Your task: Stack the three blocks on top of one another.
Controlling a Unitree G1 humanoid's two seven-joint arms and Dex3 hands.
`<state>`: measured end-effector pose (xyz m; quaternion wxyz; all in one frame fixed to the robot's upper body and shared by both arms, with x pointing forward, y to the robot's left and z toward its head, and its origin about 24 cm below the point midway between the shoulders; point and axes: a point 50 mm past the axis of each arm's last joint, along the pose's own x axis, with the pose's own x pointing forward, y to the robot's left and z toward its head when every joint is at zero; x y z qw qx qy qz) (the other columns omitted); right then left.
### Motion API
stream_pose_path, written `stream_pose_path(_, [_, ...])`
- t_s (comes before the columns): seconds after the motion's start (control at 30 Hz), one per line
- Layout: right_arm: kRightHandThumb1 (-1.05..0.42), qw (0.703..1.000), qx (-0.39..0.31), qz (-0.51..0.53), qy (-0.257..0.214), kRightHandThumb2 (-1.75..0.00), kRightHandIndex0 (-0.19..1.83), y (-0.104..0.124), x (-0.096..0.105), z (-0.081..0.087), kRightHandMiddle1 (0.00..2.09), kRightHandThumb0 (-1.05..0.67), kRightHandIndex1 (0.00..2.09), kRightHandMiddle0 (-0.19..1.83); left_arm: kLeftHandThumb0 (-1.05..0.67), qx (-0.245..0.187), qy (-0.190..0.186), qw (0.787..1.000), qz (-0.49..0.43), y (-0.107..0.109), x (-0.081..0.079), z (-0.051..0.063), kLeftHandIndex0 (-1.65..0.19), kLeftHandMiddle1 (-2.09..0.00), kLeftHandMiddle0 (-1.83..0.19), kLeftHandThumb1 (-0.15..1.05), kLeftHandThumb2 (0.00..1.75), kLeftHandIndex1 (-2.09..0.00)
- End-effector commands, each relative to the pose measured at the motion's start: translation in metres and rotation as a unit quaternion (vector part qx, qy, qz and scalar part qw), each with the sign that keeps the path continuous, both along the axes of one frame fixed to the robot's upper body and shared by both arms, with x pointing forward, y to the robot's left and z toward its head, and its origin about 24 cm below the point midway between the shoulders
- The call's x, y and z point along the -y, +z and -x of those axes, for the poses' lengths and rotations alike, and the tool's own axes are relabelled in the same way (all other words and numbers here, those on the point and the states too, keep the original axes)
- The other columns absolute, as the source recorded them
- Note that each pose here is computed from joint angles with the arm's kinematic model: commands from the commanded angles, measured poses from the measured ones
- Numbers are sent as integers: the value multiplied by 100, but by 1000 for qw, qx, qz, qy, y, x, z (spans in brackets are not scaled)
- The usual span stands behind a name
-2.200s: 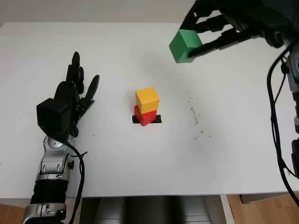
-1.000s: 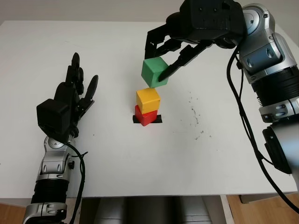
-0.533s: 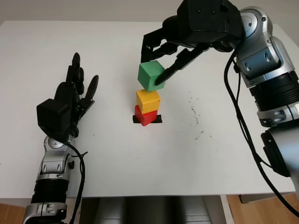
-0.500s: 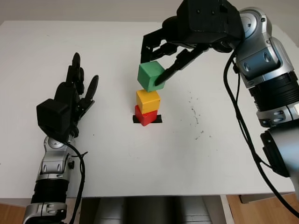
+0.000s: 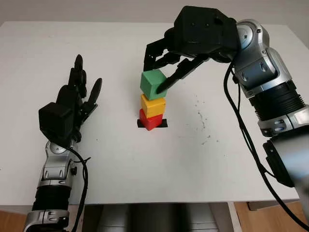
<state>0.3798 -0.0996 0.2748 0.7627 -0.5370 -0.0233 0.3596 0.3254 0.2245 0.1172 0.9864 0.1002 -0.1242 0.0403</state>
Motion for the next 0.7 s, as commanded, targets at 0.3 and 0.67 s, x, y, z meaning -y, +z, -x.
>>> stream_pose_path(0.3, [-98,1000,8,5,11,-5,41,-4,-4,2,171,-44,6,28,-63,12,-2,1000,5,4,2,0,7,-6,6,105,40,-6])
stream_pose_path(0.67, [-98,1000,1,3,17,-5,42,-3,-4,2,177,-46,6,28,-65,6,-3,1000,2,4,3,-1,7,-5,7,105,41,-5])
